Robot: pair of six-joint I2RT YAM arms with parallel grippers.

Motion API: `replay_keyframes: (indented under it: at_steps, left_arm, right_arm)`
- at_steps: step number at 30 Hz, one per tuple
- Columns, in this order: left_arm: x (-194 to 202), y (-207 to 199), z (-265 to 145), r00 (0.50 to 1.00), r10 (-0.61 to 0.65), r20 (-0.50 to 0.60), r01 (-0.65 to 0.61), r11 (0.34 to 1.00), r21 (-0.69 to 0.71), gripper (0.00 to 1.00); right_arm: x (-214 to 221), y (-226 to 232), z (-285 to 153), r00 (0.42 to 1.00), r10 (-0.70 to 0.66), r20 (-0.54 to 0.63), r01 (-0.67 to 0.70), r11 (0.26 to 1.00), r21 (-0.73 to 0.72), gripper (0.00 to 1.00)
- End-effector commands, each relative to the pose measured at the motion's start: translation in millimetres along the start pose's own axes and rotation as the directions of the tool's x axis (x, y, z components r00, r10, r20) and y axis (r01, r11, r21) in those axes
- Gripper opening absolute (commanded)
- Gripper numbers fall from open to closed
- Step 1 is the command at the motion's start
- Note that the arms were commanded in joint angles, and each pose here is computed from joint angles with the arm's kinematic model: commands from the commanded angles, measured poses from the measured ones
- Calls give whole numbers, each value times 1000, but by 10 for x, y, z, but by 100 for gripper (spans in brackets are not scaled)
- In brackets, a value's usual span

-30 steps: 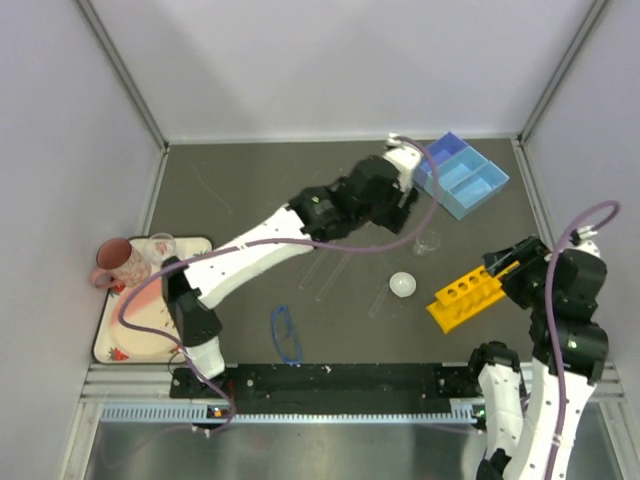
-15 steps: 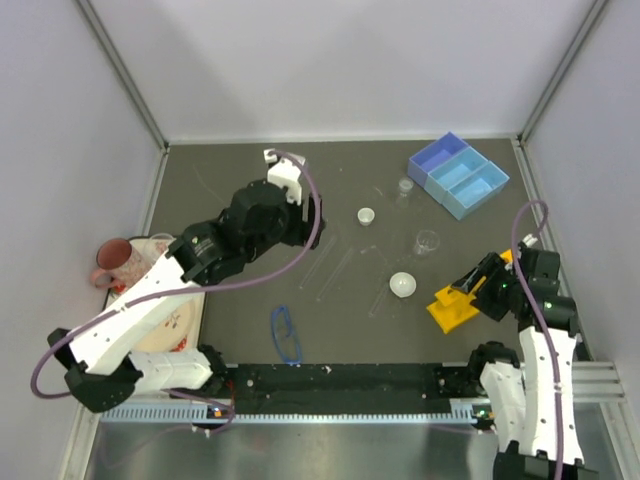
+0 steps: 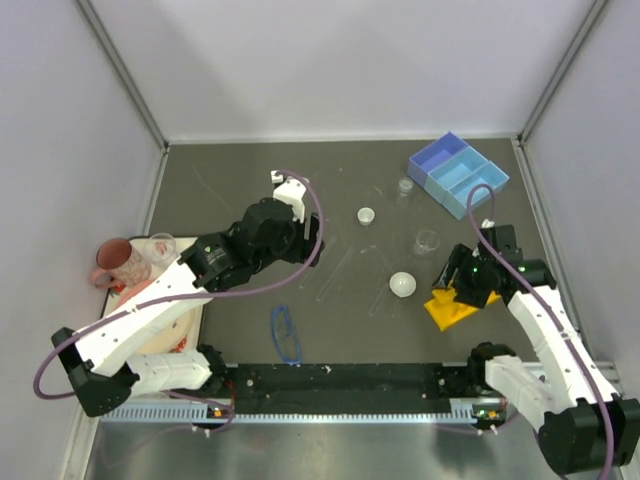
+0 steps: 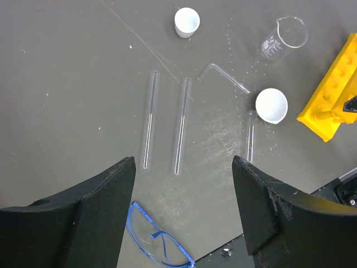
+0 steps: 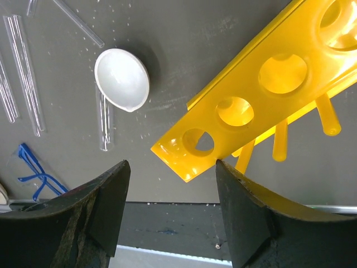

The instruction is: Organize the chemistry lab equipment

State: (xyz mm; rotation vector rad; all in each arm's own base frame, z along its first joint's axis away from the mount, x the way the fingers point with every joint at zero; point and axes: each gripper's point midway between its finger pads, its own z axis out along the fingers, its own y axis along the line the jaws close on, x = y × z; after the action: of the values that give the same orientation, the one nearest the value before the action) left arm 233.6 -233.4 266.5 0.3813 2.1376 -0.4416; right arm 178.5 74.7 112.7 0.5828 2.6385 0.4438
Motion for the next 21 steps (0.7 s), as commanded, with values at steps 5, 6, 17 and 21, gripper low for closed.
replay_keyframes:
  at_steps: [5, 6, 17, 21]
  left_arm:
    - [-173, -83, -51, 997, -23, 68, 20, 999, 48, 75]
    - [-171, -90, -53, 997, -24, 68, 20, 998, 53, 75]
    - [-137, -65, -27, 998, -3, 63, 0, 999, 43, 75]
    - [-131, -49, 0, 998, 9, 59, -11, 999, 33, 75]
  right_arm:
    - [-4, -43, 63, 999, 17, 33, -18, 999, 31, 64]
    - [9, -83, 81, 999, 20, 35, -21, 999, 49, 64]
    - [-152, -306, 233, 991, 100, 91, -117, 970, 214, 66]
    - [-329, -226, 253, 989, 86, 120, -110, 971, 213, 66]
